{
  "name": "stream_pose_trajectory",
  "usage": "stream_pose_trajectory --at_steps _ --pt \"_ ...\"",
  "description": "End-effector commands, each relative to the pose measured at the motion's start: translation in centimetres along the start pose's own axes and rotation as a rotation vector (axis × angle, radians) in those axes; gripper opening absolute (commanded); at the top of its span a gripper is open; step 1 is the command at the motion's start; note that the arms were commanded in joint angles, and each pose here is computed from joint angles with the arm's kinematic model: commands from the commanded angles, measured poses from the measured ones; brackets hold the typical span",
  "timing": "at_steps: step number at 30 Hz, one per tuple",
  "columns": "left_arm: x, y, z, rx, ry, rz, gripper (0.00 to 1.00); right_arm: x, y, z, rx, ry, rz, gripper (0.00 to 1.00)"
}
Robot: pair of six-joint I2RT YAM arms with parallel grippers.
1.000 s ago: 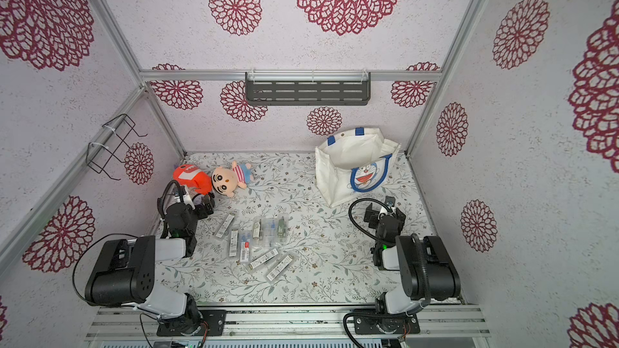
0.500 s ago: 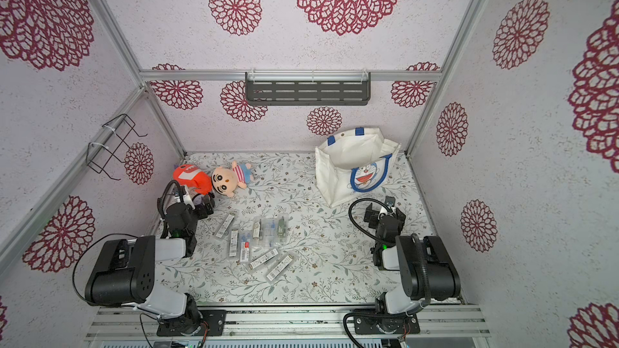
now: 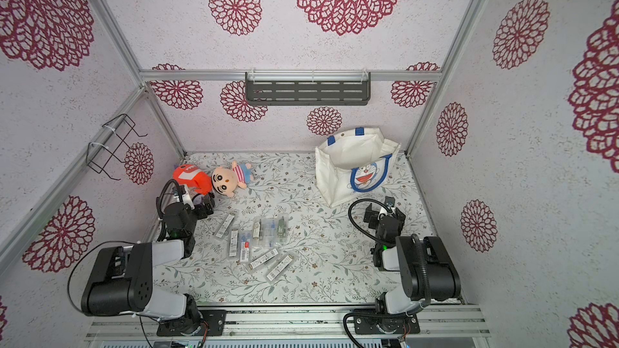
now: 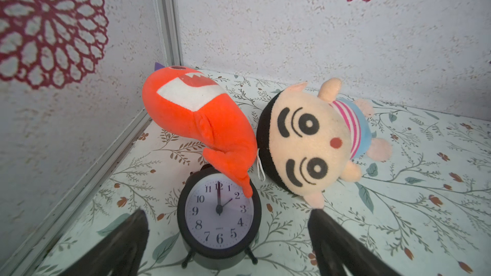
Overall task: Put the compass set into the canvas bag
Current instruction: Pick up the compass set at the center of the board.
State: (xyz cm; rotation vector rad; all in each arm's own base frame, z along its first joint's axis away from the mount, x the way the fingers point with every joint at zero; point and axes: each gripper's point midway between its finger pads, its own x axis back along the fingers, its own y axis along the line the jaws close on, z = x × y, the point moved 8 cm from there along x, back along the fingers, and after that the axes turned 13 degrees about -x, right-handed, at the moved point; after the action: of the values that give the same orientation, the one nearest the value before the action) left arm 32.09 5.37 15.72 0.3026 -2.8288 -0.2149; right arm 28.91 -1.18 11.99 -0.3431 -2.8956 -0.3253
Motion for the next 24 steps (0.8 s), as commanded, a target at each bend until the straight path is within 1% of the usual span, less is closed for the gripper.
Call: stream_pose_trajectory --at_steps 1,4,7,9,11,13,15,17,19,24 --pt "0.7 0.7 -2.1 0.033 0.015 -0.025 0.98 1.1 0.7 -2.2 0.008 -0.096 -0.024 0.99" --pt "1.3 1.6 -3.3 0.117 0.066 -0.094 0.98 1.6 0.8 -3.1 -0.006 -0.088 0.008 0.99" --pt "1.6 2.3 -3.9 0.167 0.138 -0.161 0.98 2.2 1.0 -4.0 -0.039 -0.081 0.026 0.99" --pt "1.9 2.8 -3.7 0.213 0.174 -0.227 0.98 2.7 1.2 -4.7 -0.072 -0.077 0.028 0.99" --pt "2.2 3.0 -3.3 0.246 0.198 -0.249 0.98 3.2 1.2 -5.3 -0.122 -0.067 0.040 0.99" --pt "2.5 2.7 -2.9 0.303 0.227 -0.230 0.98 3.9 1.2 -6.1 -0.175 -0.062 0.038 0.99" --pt "2.7 1.9 -2.6 0.328 0.245 -0.189 0.98 4.6 1.1 -6.4 -0.213 -0.069 0.025 0.99" --pt "3.2 0.9 -2.5 0.316 0.255 -0.162 0.98 5.2 1.1 -6.6 -0.242 -0.062 0.019 0.98" --pt "3.7 -0.4 -2.5 0.285 0.280 -0.139 0.98 5.6 1.2 -6.6 -0.250 -0.030 0.000 0.95" --pt "4.3 -2.9 -2.8 0.246 0.373 -0.077 0.98 5.7 2.3 -5.7 -0.251 0.118 -0.087 0.92"
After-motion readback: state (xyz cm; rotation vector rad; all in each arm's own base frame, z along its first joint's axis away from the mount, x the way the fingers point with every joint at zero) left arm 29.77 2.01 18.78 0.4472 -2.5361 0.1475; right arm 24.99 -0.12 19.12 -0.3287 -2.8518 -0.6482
